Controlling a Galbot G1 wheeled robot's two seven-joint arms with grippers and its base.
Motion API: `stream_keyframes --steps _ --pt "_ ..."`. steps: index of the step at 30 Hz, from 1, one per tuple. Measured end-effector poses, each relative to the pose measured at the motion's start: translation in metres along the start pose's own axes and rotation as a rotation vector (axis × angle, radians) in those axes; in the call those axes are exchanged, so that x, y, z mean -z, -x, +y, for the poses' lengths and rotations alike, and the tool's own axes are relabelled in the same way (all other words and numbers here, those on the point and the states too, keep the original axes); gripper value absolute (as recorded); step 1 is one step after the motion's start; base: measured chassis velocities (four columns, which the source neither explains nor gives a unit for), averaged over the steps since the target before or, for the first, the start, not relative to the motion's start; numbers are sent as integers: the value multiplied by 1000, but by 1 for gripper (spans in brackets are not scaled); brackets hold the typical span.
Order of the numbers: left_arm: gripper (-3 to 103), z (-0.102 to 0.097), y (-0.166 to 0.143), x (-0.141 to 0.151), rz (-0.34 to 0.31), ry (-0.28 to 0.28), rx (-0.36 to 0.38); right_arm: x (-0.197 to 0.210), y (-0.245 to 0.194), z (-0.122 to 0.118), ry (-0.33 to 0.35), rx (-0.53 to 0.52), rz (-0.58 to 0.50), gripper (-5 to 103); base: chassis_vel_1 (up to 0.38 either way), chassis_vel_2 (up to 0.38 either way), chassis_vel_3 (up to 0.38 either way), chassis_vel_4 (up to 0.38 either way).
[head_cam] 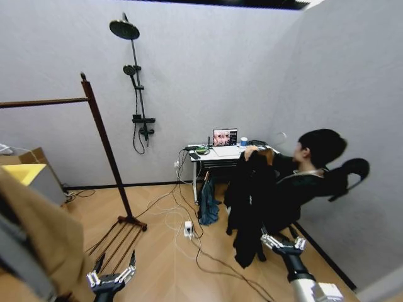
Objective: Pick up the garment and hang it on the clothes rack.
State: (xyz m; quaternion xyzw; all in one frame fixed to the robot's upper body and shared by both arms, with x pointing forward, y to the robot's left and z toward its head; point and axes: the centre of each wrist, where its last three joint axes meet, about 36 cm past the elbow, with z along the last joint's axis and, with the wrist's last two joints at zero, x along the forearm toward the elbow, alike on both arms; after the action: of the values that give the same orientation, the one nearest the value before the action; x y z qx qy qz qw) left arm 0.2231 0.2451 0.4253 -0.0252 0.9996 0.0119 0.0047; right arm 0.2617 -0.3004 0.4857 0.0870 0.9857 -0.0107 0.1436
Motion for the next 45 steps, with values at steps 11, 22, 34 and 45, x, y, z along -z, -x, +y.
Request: stream_keyframes --steps 11,22,34,45 --pt "100 0 0 0 0 0 0 68 44 -21 127 -10 -57 100 -127 118 107 -68" --pt "100 0 0 0 0 0 0 58 85 -49 158 -70 -27 100 39 -44 -40 28" --pt "100 0 0 0 0 0 0 59 127 -58 129 -16 -38 100 0 0 0 0" --pt "100 0 0 0 0 0 0 48 164 -70 111 -16 -12 89 0 0 0 0"
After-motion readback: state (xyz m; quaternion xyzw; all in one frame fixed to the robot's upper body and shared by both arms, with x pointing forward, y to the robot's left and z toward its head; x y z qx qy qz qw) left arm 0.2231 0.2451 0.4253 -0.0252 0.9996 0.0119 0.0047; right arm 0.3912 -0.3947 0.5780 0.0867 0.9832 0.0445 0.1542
